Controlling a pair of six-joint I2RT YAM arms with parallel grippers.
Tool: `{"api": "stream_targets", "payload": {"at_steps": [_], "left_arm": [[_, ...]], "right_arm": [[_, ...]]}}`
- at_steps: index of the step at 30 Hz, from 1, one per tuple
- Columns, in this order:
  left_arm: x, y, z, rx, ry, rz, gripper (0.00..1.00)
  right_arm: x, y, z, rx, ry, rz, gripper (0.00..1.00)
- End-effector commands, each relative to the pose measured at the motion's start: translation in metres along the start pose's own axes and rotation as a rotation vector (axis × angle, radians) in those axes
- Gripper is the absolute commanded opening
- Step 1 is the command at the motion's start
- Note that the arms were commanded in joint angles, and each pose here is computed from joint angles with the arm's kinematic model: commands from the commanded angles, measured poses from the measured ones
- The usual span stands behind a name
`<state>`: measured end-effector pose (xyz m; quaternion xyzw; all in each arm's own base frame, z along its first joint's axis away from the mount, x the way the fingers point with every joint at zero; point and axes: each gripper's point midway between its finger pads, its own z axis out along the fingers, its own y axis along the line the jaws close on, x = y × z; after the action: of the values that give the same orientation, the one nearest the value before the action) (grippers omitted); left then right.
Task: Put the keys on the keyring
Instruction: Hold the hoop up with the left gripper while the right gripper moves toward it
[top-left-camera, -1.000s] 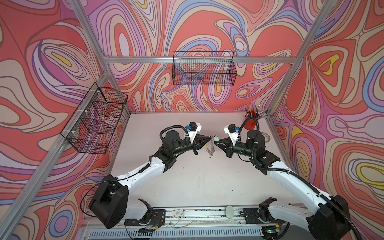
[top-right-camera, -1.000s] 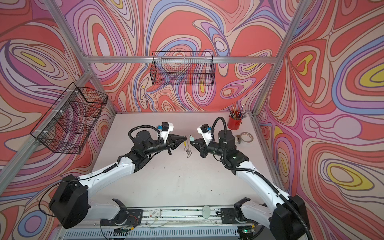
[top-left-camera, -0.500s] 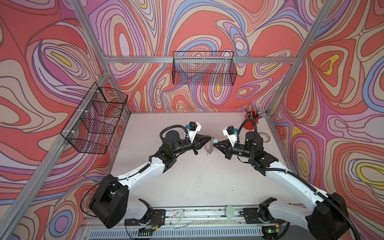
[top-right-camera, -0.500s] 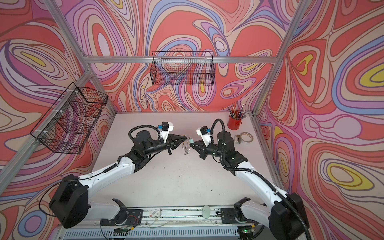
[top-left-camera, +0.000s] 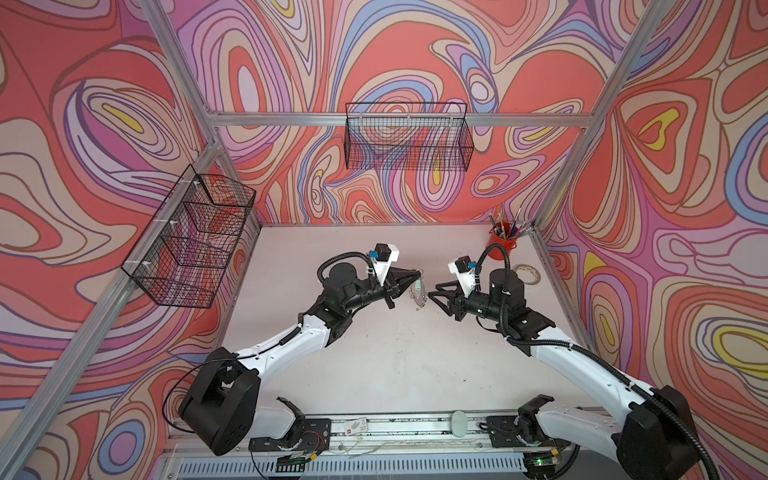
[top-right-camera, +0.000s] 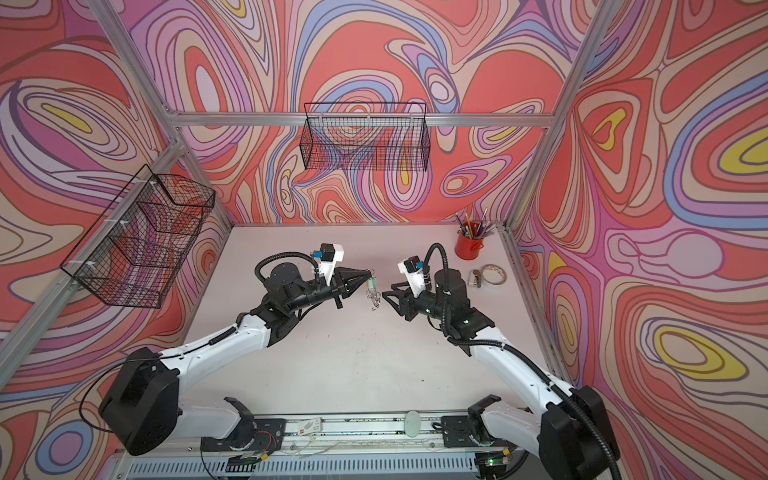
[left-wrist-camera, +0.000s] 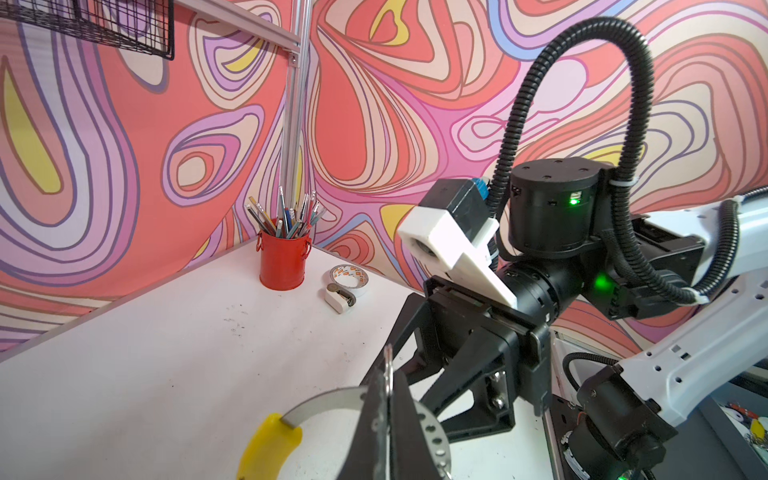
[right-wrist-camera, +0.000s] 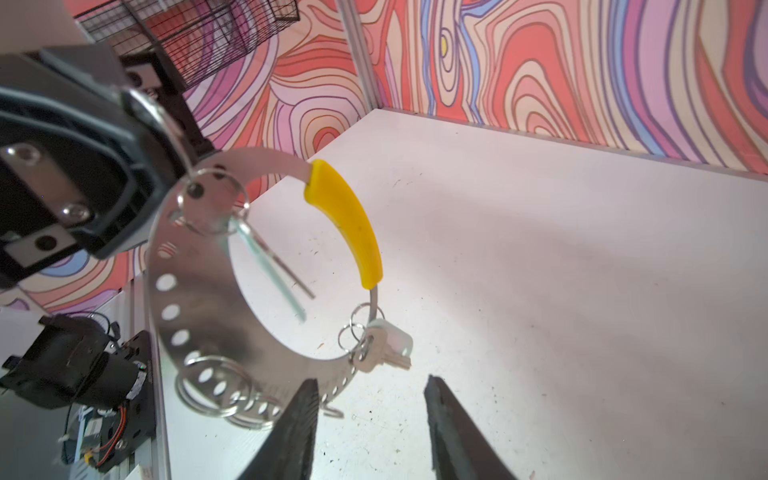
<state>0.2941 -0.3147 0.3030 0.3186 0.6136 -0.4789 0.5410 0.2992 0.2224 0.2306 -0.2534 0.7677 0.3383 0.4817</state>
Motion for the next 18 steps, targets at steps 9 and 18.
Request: {"api": "stream_targets", "payload": {"at_steps": [9, 18], "left_arm": [[0.011, 0.003, -0.011, -0.028, 0.062, -0.032, 0.00], [0.065, 0.024, -0.007, -0.105, 0.317, -0.154, 0.00]], "right_arm": [[-0.021, -0.049, -0.040, 0.372, -0.137, 0.005, 0.98], [-0.016, -0.066, -0.048, 0.469, -0.165, 0.036, 0.98]]}}
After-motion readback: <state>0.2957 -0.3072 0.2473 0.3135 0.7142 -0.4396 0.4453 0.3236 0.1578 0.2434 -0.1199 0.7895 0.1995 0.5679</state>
